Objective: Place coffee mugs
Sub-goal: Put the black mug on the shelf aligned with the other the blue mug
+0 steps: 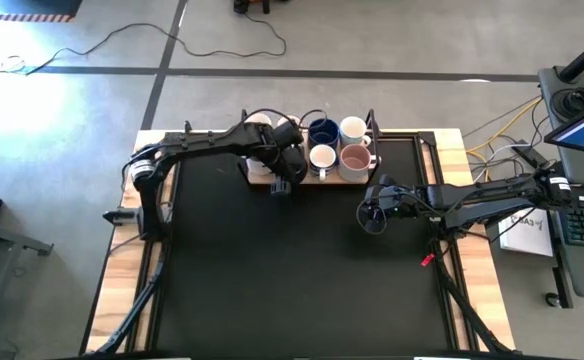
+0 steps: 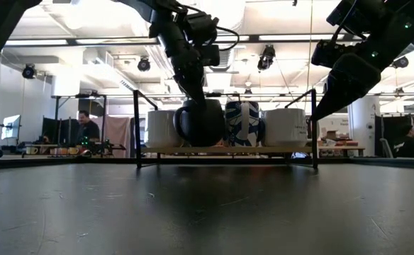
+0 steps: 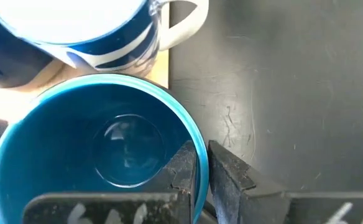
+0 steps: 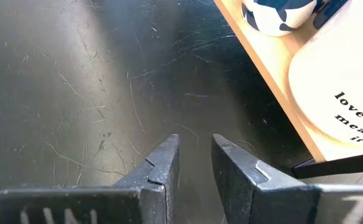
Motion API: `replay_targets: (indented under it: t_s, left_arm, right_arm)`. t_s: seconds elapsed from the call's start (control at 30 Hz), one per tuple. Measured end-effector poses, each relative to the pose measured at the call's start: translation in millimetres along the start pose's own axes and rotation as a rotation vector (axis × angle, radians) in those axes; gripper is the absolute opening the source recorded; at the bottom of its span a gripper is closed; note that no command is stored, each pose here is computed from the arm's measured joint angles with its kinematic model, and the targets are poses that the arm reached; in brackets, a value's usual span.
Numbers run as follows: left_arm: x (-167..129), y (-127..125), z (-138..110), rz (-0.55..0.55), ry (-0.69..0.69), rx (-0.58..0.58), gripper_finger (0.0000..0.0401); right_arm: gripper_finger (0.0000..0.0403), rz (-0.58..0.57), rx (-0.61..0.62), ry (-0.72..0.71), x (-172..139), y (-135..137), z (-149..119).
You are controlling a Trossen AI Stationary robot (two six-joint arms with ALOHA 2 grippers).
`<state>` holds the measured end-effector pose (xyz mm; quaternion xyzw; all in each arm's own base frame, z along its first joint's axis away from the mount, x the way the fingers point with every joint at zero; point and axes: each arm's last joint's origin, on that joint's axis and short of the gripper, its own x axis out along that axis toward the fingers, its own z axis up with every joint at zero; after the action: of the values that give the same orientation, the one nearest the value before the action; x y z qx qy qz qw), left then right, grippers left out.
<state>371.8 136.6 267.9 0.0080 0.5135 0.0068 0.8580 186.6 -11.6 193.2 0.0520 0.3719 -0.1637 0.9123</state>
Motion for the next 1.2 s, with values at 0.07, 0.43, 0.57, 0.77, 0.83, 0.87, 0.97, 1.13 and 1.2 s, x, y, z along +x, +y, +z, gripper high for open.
replay_targets:
  t_s: [0.07, 0.43, 0.57, 0.77, 0.83, 0.87, 0.97, 1.13, 1.2]
  left_arm:
    - [-1, 3, -1, 0.001, -0.002, -0.007, 0.0013]
    - [4, 17, -3, -0.031, -0.024, -0.008, 0.0027]
    - [5, 18, -4, -0.029, -0.017, -0.005, 0.0042]
    - [3, 18, -3, -0.024, -0.017, -0.004, 0.0057]
    - [1, 19, -1, -0.02, -0.027, -0.002, 0.0059]
    - [0, 19, 0, -0.017, -0.031, 0.001, 0.006]
    - [-4, 20, 3, -0.002, -0.037, 0.008, 0.0061]
    - [-9, 21, 6, 0.021, -0.04, 0.008, 0.0061]
    - [-11, 22, 7, 0.023, -0.044, 0.003, 0.0062]
  right_arm:
    - [0.0084, 0.0, 0.0, 0.0, 0, 0, 0]
    - [0.0084, 0.0, 0.0, 0.0, 0, 0, 0]
    - [0.0084, 0.0, 0.0, 0.0, 0, 0, 0]
    - [0.0084, 0.0, 0.0, 0.0, 0, 0, 0]
    - [0.0084, 0.0, 0.0, 0.0, 0, 0, 0]
    - [0.0084, 0.0, 0.0, 0.0, 0, 0, 0]
    - [0.0084, 0.0, 0.0, 0.0, 0, 0, 0]
    - [0.0084, 0.0, 0.0, 0.0, 0, 0, 0]
    - [0.0084, 0.0, 0.0, 0.0, 0, 0, 0]
